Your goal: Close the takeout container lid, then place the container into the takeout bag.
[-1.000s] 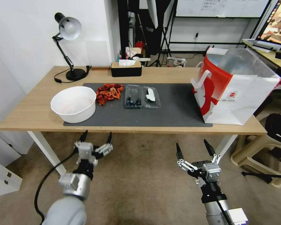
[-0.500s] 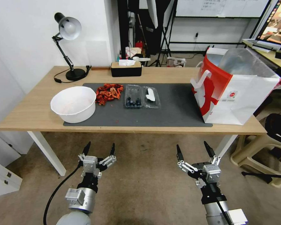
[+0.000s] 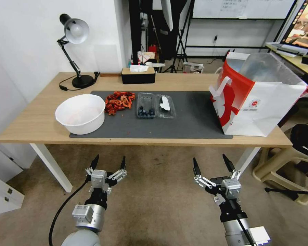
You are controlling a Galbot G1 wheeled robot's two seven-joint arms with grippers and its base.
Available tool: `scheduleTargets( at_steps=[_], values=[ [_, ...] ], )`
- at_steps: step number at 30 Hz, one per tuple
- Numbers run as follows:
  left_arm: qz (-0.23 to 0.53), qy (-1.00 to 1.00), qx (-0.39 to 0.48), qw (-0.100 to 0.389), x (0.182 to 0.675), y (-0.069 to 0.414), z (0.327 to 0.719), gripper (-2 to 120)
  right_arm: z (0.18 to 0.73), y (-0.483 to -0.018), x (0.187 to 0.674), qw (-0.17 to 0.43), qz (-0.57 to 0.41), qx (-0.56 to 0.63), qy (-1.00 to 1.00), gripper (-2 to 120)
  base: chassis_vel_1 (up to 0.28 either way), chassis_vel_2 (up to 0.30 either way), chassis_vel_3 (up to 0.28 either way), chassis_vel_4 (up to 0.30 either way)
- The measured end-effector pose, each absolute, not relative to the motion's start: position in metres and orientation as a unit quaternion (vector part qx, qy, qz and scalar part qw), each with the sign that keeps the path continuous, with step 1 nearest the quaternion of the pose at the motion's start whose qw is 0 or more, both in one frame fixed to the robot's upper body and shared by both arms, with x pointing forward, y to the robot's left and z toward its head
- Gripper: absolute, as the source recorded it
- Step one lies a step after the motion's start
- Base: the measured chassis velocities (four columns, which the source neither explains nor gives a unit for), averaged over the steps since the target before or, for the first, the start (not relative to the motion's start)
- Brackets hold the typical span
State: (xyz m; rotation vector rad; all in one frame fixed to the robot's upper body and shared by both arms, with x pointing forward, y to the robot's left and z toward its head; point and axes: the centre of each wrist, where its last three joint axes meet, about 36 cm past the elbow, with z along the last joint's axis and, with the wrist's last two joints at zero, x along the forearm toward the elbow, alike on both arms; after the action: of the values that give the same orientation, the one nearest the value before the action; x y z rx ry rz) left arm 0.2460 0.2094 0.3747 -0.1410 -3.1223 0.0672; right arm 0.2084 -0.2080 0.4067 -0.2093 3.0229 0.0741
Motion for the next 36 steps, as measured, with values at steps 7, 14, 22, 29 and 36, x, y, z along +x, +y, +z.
scheduleTargets(
  at_steps=[7, 14, 22, 29, 36],
  values=[
    [0.019, -0.998, -0.065, 0.010, 0.259, 0.210, 0.373, 100, 0.413, -0.207, 0.215, 0.055, 0.056, -0.060, 0.995, 100, 0.000, 0.000, 0.000, 0.000],
    [0.019, -0.998, -0.055, 0.010, 0.256, 0.213, 0.373, 100, 0.421, -0.202, 0.238, 0.041, 0.146, -0.074, 0.986, 100, 0.000, 0.000, 0.000, 0.000],
    [0.015, -0.999, -0.042, 0.006, 0.251, 0.215, 0.373, 100, 0.441, -0.187, 0.276, 0.002, 0.340, -0.099, 0.935, 100, 0.000, 0.000, 0.000, 0.000],
    [0.013, -0.999, -0.035, 0.006, 0.248, 0.215, 0.373, 100, 0.442, -0.166, 0.309, -0.046, 0.447, -0.119, 0.885, 100, 0.000, 0.000, 0.000, 0.000],
    [0.011, -0.999, -0.031, 0.007, 0.248, 0.218, 0.372, 100, 0.440, -0.150, 0.339, -0.079, 0.493, -0.114, 0.859, 100, 0.000, 0.000, 0.000, 0.000]
  ],
)
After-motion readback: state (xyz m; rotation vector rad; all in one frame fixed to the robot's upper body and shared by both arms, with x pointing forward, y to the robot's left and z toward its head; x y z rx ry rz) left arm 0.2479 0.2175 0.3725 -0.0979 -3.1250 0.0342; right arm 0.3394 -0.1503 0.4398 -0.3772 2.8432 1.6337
